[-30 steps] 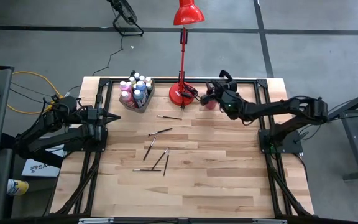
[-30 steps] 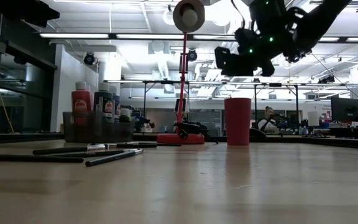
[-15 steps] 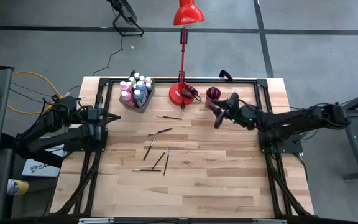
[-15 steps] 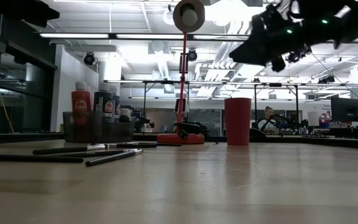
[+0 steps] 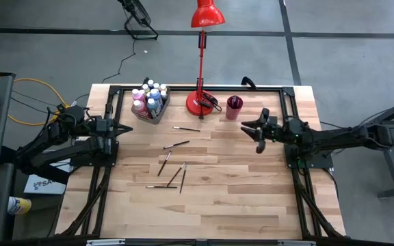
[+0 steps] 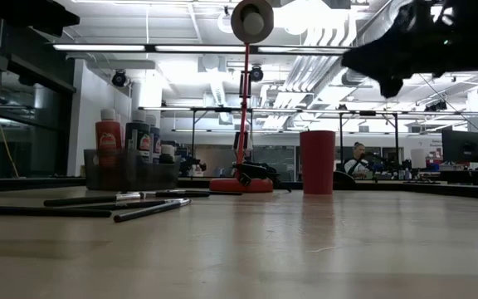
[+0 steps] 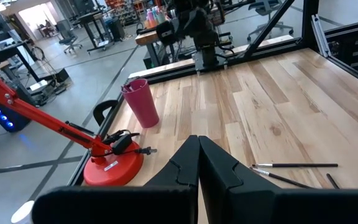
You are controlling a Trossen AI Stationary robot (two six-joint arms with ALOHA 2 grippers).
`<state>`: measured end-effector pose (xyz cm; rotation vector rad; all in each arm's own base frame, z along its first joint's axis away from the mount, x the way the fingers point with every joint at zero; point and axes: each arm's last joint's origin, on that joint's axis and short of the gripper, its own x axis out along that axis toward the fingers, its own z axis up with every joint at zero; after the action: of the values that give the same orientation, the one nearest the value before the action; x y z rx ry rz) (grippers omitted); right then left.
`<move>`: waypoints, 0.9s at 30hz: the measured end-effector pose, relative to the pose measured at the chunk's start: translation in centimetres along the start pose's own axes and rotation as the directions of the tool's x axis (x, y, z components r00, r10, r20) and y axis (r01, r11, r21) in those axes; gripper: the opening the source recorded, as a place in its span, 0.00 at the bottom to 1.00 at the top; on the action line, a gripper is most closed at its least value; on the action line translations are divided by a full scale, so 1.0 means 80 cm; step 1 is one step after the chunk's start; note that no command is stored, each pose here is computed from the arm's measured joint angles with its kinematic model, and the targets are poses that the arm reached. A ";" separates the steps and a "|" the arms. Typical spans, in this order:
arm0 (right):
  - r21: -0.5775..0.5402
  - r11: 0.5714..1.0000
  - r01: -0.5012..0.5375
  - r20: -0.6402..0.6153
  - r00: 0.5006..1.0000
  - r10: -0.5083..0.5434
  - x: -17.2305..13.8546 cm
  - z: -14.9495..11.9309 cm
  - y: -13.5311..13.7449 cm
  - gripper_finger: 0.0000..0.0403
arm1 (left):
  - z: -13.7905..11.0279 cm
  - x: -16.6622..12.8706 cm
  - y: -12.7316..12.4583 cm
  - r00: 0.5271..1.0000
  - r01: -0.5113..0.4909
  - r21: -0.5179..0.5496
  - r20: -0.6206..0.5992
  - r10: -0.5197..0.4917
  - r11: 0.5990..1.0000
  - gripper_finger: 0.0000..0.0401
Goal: Pick & Place Paint Supplies
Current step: Put the paint brush into the cup
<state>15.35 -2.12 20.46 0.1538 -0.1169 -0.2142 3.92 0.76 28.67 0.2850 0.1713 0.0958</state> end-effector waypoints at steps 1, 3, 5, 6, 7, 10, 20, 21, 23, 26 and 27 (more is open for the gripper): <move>0.001 1.000 -0.021 0.015 1.000 0.021 -0.002 0.003 0.001 0.24 | 0.000 0.000 0.000 1.000 0.000 0.000 0.000 0.000 1.000 0.00; -0.002 0.998 -0.061 0.013 0.998 0.061 -0.006 0.006 0.002 0.24 | 0.000 0.000 0.000 1.000 0.000 0.000 0.000 0.000 1.000 0.00; -0.022 0.996 -0.091 -0.003 0.996 0.091 -0.008 0.005 0.003 0.24 | 0.000 0.000 0.000 1.000 0.000 0.000 0.000 0.000 1.000 0.00; -0.024 0.994 -0.105 -0.012 0.994 0.105 -0.009 0.005 0.004 0.24 | 0.000 0.000 0.000 1.000 0.001 0.000 0.000 -0.001 1.000 0.00; -0.022 0.992 -0.121 -0.016 0.993 0.121 -0.010 0.005 0.004 0.24 | 0.000 0.000 0.000 1.000 0.000 0.000 0.000 0.000 1.000 0.00; -0.016 0.984 -0.177 -0.026 0.984 0.176 -0.011 0.004 0.006 0.24 | 0.000 0.000 0.000 1.000 0.000 0.000 0.000 0.000 1.000 0.00; 0.036 0.979 -0.203 -0.038 0.978 0.204 -0.010 0.003 0.007 0.24 | 0.000 0.000 0.000 1.000 0.000 0.000 0.000 0.000 1.000 0.00; 0.034 0.979 -0.202 -0.045 0.978 0.204 -0.009 0.002 0.007 0.24 | 0.000 0.000 0.000 1.000 0.000 0.000 0.000 0.000 1.000 0.00; 0.032 0.979 -0.201 -0.053 0.978 0.202 -0.009 0.000 0.007 0.24 | 0.000 0.000 0.000 1.000 0.000 0.000 0.000 0.000 1.000 0.00; 0.031 0.979 -0.199 -0.059 0.978 0.201 -0.008 -0.001 0.007 0.24 | 0.000 0.000 0.000 1.000 0.000 0.000 0.000 0.000 1.000 0.00; 0.031 0.980 -0.199 -0.063 0.978 0.200 -0.008 -0.001 0.007 0.24 | 0.000 0.000 0.000 1.000 0.000 0.000 0.000 0.000 1.000 0.00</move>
<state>14.87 -1.45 20.39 0.1726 -0.0691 -0.0072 3.92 0.76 28.67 0.2850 0.1714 0.0961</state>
